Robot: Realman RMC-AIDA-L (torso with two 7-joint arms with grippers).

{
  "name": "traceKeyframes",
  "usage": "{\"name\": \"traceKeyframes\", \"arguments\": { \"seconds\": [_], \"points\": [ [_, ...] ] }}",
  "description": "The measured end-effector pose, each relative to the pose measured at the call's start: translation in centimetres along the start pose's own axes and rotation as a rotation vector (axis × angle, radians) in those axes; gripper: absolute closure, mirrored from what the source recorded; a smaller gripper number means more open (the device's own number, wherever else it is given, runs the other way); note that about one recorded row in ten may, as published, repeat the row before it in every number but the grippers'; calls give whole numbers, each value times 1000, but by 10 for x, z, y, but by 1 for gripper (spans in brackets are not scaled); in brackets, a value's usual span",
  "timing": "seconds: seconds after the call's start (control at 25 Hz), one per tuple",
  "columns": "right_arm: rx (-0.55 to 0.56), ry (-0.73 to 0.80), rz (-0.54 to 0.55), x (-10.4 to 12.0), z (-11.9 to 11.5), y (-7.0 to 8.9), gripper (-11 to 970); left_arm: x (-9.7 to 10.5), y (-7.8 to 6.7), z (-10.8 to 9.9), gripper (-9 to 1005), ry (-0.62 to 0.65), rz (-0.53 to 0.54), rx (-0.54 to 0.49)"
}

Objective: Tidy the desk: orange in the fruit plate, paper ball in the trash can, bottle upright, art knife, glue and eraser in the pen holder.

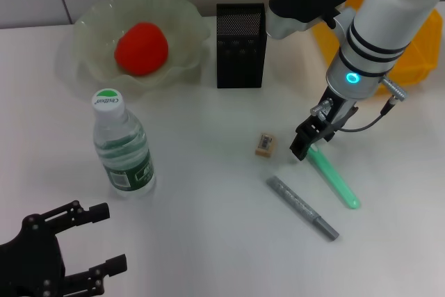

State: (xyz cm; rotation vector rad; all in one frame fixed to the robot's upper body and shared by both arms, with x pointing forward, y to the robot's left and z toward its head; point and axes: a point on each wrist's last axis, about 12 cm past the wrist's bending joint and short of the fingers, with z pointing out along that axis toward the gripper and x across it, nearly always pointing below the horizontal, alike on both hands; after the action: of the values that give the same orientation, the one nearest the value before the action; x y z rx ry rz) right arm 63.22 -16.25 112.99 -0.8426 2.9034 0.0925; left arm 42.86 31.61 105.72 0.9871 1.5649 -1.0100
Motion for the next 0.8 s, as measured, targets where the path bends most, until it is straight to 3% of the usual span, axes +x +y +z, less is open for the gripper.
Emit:
{"name": "traceKeyframes", "arguments": {
  "seconds": [0.12,0.52,0.8],
  "points": [
    [-2,8,-1,1,1,0,242,0,0,0,223,-2,1,1],
    [-2,11,1,2,2,0,659,-1,2,3,223,-7,1,7],
    [-4,14,6,4,4,-1,685,-2,3,4,223,-8,3,7]
  ]
}}
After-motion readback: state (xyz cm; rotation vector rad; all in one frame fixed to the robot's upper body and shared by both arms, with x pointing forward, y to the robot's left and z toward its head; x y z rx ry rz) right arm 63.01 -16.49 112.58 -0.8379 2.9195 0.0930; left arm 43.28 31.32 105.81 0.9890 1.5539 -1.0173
